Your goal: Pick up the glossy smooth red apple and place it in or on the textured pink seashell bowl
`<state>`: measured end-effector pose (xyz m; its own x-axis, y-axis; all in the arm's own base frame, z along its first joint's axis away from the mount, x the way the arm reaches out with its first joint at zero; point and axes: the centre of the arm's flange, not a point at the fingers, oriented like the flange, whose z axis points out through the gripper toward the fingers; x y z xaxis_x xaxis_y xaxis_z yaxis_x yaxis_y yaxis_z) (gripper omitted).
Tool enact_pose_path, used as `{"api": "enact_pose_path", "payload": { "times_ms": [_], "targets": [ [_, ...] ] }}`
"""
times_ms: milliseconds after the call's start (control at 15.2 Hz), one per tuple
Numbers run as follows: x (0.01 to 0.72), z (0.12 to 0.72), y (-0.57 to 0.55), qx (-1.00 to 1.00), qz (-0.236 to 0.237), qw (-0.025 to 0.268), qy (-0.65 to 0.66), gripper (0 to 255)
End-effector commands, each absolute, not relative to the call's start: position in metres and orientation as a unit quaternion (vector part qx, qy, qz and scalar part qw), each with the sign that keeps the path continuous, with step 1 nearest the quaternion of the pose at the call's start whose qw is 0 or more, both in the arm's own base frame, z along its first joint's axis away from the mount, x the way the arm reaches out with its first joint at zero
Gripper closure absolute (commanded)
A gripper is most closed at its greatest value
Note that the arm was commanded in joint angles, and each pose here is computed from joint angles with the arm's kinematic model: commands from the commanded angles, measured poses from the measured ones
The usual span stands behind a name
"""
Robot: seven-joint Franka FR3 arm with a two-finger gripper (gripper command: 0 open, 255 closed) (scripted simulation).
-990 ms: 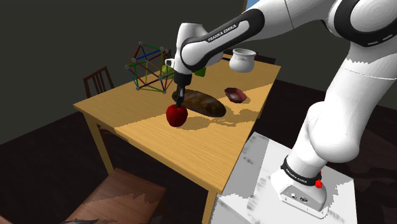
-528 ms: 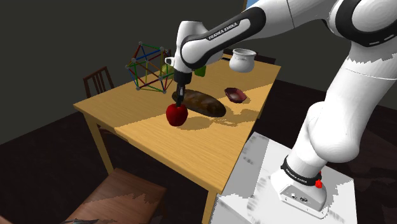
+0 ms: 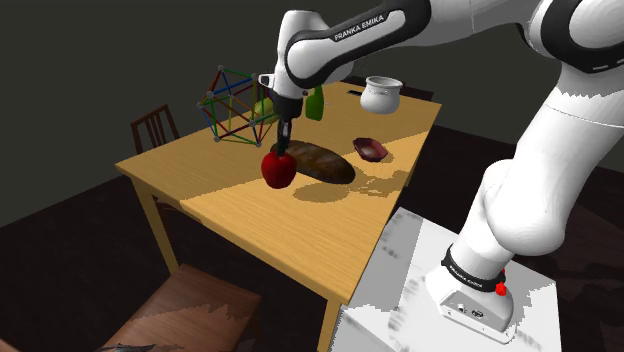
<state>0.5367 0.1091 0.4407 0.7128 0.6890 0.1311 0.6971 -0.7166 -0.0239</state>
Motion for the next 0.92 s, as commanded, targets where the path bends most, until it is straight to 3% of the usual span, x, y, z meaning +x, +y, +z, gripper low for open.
{"api": "enact_pose_path", "payload": {
  "times_ms": [0, 858],
  "targets": [
    [0.538, 0.452, 0.109, -0.925, -0.056, 0.036, -0.375, 255],
    [0.538, 0.515, 0.109, -0.925, -0.056, 0.036, -0.375, 255]
  ]
}}
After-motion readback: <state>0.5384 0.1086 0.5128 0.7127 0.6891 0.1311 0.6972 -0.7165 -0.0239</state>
